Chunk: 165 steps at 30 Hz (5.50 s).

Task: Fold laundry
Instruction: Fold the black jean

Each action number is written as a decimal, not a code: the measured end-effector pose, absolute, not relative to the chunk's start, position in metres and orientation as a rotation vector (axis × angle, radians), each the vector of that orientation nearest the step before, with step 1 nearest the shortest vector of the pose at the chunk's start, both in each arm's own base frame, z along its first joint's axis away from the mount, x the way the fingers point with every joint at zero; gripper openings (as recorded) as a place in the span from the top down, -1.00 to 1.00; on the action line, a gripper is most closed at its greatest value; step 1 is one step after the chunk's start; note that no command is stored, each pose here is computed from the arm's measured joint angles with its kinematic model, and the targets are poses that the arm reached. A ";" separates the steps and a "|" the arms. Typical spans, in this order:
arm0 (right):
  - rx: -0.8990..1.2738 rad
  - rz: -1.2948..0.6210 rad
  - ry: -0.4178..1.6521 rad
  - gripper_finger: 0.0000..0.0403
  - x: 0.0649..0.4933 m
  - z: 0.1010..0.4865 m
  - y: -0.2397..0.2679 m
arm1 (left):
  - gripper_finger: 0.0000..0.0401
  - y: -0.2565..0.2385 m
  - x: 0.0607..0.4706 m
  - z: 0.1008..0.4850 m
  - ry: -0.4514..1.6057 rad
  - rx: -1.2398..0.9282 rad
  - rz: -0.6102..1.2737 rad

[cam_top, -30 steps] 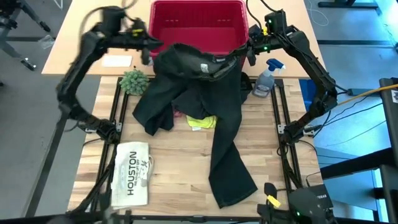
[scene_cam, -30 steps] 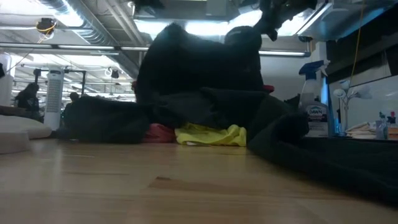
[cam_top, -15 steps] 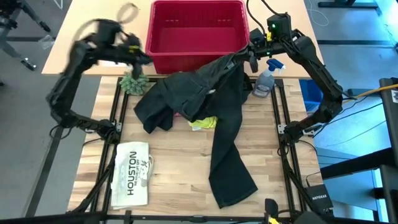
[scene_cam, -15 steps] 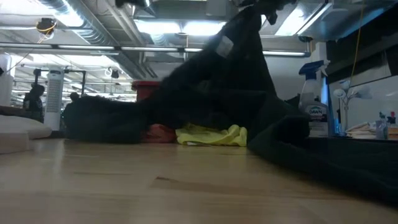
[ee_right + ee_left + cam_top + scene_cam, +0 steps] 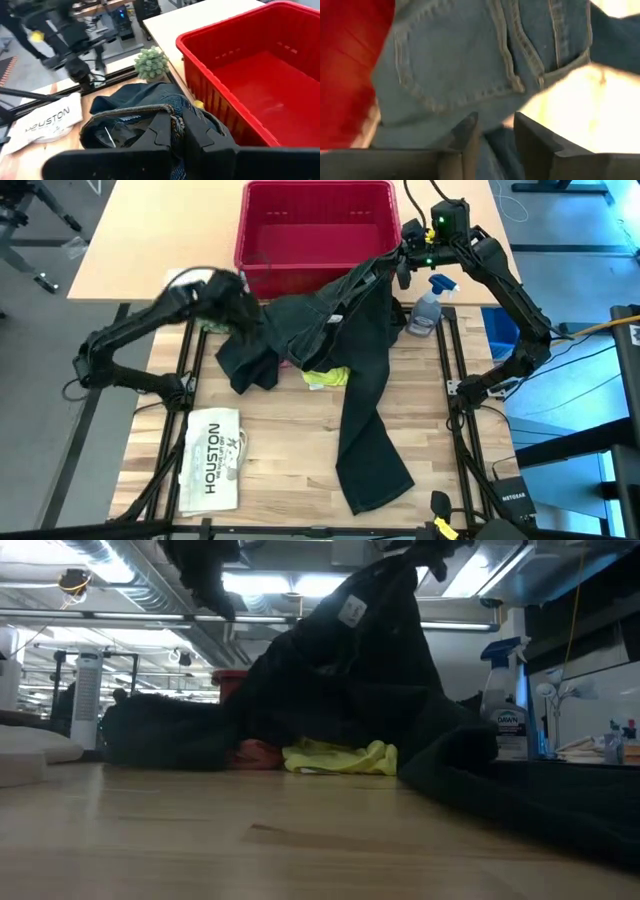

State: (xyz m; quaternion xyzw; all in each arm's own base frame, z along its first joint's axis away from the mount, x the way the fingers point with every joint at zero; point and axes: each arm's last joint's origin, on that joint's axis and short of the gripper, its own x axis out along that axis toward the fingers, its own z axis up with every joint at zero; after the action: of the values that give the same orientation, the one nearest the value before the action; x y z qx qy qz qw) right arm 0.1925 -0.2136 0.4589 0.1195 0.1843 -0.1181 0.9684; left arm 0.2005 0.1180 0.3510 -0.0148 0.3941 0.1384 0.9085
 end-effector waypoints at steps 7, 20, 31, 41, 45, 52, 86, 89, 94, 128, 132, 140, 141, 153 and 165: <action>0.231 -0.252 0.380 0.94 0.192 0.459 -0.214 | 0.75 0.057 0.198 0.342 0.599 0.053 0.438; 0.142 -0.195 0.379 0.94 0.193 0.459 -0.213 | 0.77 0.015 0.231 0.299 0.611 0.065 0.293; 0.119 -0.191 0.357 0.94 0.193 0.461 -0.214 | 0.50 0.013 0.260 0.270 0.708 0.089 0.215; 0.120 -0.192 0.356 0.94 0.194 0.462 -0.214 | -0.01 0.017 0.263 0.271 0.682 0.064 0.225; 0.113 -0.196 0.337 0.94 0.194 0.464 -0.215 | -0.05 0.018 0.264 0.279 0.659 0.129 0.232; 0.116 -0.200 0.323 0.94 0.195 0.465 -0.215 | -0.04 0.020 0.268 0.284 0.670 0.427 0.289; 0.159 -0.155 0.340 0.94 0.191 0.464 -0.210 | 0.99 0.051 0.254 0.387 0.360 0.263 0.752; 0.143 -0.120 0.313 0.94 0.185 0.471 -0.200 | 1.00 0.047 0.230 0.420 0.282 0.232 0.760; 0.119 -0.042 0.251 0.94 0.172 0.487 -0.181 | 1.00 0.039 0.189 0.465 0.105 0.167 0.683; -0.074 0.666 -0.027 0.94 0.033 0.575 0.005 | 1.00 -0.090 0.229 0.577 -0.590 0.141 -0.659; -0.208 0.543 -0.110 0.94 0.029 0.589 0.009 | 1.00 -0.082 0.247 0.592 -0.501 0.303 -0.328; -0.168 -0.115 -0.092 0.94 0.084 0.581 -0.072 | 1.00 -0.001 0.215 0.616 -0.318 0.445 0.373; -0.156 -0.217 -0.050 0.94 0.092 0.576 -0.086 | 1.00 0.010 0.207 0.615 -0.270 0.446 0.463; 0.031 -0.276 0.206 0.94 0.180 0.517 -0.199 | 1.00 0.079 0.184 0.565 0.284 0.240 0.758; 0.103 -0.262 0.270 0.94 0.207 0.490 -0.232 | 1.00 0.131 0.199 0.542 0.456 0.230 0.763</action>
State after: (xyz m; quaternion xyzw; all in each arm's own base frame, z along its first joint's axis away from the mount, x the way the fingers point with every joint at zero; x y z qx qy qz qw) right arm 0.2068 -0.2319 0.4902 0.0510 0.1340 -0.1303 0.9811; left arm 0.1991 0.1307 0.5419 0.1111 0.2200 0.3681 0.8965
